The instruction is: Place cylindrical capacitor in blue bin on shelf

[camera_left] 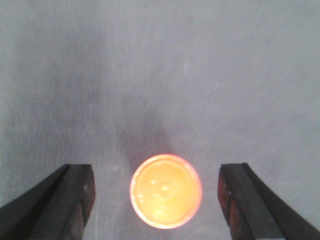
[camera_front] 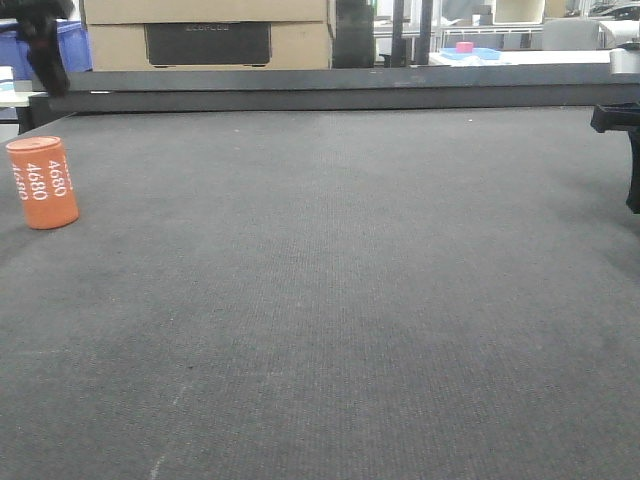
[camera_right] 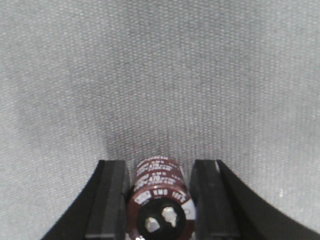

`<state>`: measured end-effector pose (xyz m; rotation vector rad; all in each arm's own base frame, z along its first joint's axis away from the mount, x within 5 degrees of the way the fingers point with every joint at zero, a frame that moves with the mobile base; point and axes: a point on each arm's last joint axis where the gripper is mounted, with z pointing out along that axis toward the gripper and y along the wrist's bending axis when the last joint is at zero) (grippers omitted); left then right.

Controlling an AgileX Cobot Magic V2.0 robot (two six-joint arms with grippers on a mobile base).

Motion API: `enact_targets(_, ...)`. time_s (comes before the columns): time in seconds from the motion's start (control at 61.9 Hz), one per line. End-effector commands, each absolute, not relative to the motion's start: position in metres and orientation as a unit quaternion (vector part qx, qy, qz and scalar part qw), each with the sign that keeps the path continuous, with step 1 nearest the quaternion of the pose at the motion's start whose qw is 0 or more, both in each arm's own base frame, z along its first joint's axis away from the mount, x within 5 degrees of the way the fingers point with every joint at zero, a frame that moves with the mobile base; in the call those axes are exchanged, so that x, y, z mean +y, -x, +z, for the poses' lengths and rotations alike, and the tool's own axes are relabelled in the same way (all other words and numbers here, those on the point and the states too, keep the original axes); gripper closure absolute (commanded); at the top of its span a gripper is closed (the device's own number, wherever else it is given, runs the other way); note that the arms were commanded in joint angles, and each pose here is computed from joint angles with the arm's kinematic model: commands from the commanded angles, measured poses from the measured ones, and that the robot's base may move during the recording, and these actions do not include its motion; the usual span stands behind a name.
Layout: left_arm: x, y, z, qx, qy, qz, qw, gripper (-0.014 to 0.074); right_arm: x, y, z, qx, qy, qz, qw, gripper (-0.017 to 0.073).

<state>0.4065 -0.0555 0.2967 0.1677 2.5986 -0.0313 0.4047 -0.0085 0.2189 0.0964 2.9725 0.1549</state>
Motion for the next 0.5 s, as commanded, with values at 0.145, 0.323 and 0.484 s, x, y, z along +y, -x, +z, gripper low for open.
enact_targets(0.145, -0.054, -0.415, 0.281, 0.974, -0.063, -0.001, 0.217, 0.0177, -0.01, -0.392, 0.283, 0.98, -0.029, 0.048, 0.192, 0.0724)
enact_targets(0.323, -0.059, -0.418, 0.271, 0.977, -0.067, -0.004, 0.204, 0.0181, -0.01, -0.383, 0.311, 0.969, -0.027, 0.042, 0.244, 0.0724)
enact_targets(0.484, -0.068, -0.42, 0.266, 0.975, -0.076, -0.007, 0.207, 0.0181, -0.01, -0.381, 0.313, 0.969, -0.027, 0.043, 0.242, 0.0724)
